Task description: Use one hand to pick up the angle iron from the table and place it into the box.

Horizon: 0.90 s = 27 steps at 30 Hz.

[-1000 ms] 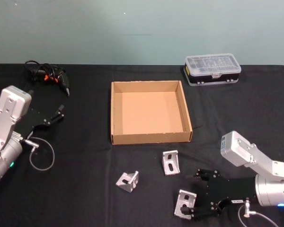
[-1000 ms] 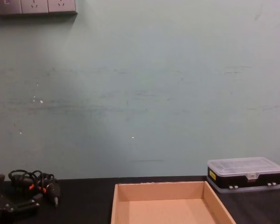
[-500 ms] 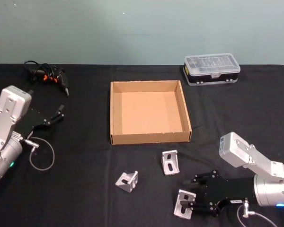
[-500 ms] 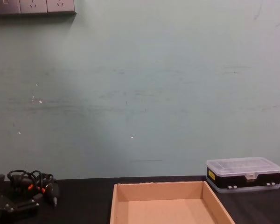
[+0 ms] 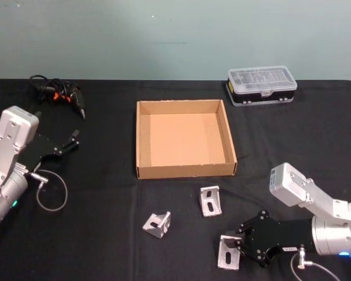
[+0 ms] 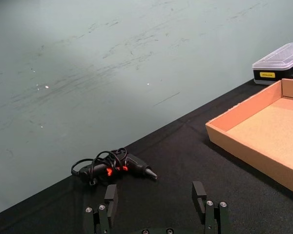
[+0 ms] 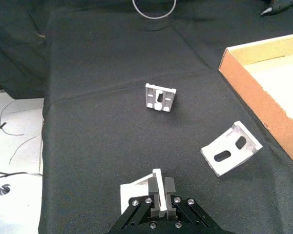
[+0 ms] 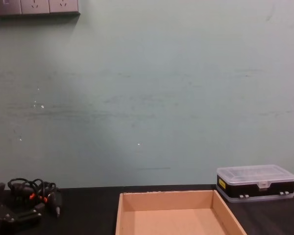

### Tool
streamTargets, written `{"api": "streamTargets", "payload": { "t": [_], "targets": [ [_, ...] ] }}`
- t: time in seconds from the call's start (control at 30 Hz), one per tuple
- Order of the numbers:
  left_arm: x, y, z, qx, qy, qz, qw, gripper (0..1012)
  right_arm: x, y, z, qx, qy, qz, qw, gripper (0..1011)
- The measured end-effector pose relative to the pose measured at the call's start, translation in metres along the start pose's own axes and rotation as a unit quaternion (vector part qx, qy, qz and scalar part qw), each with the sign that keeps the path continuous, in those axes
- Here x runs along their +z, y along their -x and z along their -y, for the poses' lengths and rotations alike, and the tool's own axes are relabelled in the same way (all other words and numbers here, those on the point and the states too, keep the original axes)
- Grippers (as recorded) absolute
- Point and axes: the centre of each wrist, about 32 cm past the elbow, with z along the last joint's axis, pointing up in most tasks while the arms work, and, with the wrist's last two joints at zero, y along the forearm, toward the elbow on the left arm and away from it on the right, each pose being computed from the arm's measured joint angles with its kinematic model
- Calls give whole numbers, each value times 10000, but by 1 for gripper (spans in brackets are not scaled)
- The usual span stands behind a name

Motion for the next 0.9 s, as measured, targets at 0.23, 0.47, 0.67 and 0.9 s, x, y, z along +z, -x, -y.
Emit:
{"api": "streamTargets", "payload": {
  "t": [0.23,0.47,0.67,0.9],
  "targets": [
    [0,0,0,1,0,0,10000,1000,19,8,-16,-5,-12,16,10000,80],
    [0,0,0,0,0,0,10000,1000,127,-8,78,-415,-272,97,9987,80],
    [0,0,0,0,0,0,10000,1000,247,-81,204,-1037,-523,232,9930,80],
    [0,0,0,0,0,0,10000,1000,400,-215,234,-1720,-663,471,9817,80]
  ]
}}
